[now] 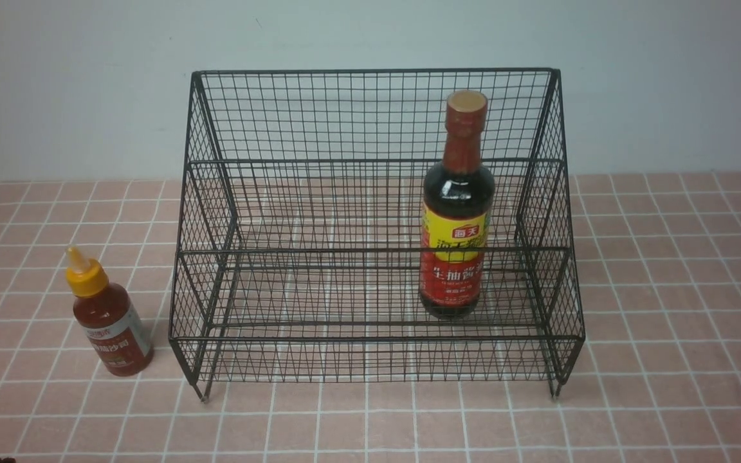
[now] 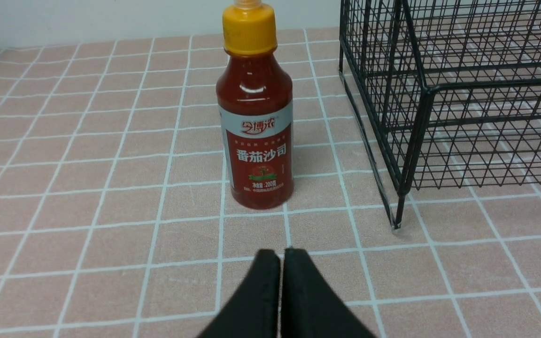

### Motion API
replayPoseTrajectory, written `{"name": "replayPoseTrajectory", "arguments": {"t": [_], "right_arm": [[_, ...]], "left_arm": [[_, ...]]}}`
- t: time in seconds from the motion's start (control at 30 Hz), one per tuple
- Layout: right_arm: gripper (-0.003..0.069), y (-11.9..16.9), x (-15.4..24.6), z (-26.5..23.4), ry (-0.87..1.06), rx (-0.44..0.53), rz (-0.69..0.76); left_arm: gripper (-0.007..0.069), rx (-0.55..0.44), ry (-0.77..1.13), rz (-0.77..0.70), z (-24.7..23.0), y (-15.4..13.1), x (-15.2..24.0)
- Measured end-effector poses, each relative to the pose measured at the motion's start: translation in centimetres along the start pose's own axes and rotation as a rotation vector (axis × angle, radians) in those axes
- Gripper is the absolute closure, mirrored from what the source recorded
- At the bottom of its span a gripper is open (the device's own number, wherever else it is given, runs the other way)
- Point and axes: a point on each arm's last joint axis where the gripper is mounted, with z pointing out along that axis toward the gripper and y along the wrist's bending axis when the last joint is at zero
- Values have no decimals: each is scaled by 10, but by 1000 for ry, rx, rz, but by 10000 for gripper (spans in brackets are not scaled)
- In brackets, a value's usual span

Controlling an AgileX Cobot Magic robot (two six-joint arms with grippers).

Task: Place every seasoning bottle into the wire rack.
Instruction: Use the left arm to grab the condiment bottle closest to it

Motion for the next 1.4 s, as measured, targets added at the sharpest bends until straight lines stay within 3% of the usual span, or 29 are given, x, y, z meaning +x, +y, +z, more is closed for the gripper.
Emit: {"name": "replayPoseTrajectory", "arguments": {"t": [0.1, 0.23, 0.5, 1.0, 1.4], "right_arm": [[670, -9, 23, -8, 9, 77, -41], [670, -19, 76, -19, 80, 258, -40], [670, -16, 172, -40, 159, 364, 0], [670, -11, 176, -42, 185, 294, 32], [670, -11, 176, -42, 185, 292, 33]], "left_arm": [[635, 0, 0, 0, 0, 0, 0], [635, 0, 0, 0, 0, 0, 0], [635, 0, 0, 0, 0, 0, 0], [635, 0, 0, 0, 0, 0, 0], [635, 0, 0, 0, 0, 0, 0]]}}
